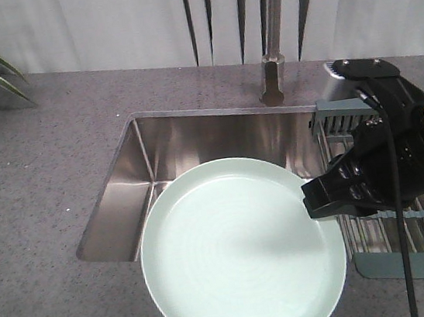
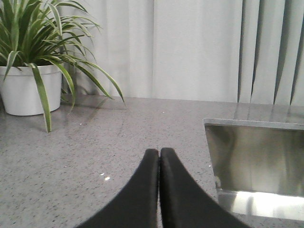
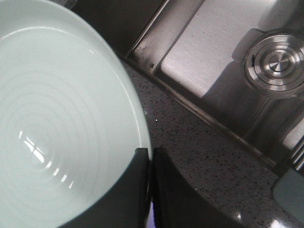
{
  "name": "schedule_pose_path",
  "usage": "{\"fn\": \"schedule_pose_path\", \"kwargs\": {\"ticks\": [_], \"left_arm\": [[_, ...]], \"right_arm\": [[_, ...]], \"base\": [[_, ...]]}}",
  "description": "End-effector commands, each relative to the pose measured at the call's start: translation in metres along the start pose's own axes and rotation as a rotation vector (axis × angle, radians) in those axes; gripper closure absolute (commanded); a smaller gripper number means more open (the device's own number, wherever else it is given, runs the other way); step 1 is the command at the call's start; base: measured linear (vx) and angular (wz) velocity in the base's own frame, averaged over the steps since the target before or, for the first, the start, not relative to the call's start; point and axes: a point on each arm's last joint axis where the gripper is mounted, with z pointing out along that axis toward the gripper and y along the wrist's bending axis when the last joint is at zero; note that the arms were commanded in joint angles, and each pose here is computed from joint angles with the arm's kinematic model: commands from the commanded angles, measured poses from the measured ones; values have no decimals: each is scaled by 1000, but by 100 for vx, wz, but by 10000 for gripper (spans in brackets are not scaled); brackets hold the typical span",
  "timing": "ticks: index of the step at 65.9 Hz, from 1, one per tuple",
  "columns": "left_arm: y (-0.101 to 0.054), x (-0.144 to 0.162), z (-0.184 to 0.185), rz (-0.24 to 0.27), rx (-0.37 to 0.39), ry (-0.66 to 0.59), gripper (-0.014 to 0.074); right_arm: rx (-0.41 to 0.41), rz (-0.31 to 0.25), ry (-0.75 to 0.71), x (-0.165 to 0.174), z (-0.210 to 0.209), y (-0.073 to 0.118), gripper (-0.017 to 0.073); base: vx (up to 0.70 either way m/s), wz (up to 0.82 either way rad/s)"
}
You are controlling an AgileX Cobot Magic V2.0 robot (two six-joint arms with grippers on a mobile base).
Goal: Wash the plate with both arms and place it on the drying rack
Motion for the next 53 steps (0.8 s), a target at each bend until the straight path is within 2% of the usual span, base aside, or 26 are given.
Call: {"fn": "schedule_pose_path", "kwargs": {"ticks": [1,53], "left_arm": [[-1,-17,-2,-9,10,-116,601],[-1,-17,-2,-9,10,-116,601]], "right_arm": [[-22,-10,-85,-6,-14,8,568],[-22,-10,-85,-6,-14,8,568]], "base": [[8,-20],[8,-16]]}}
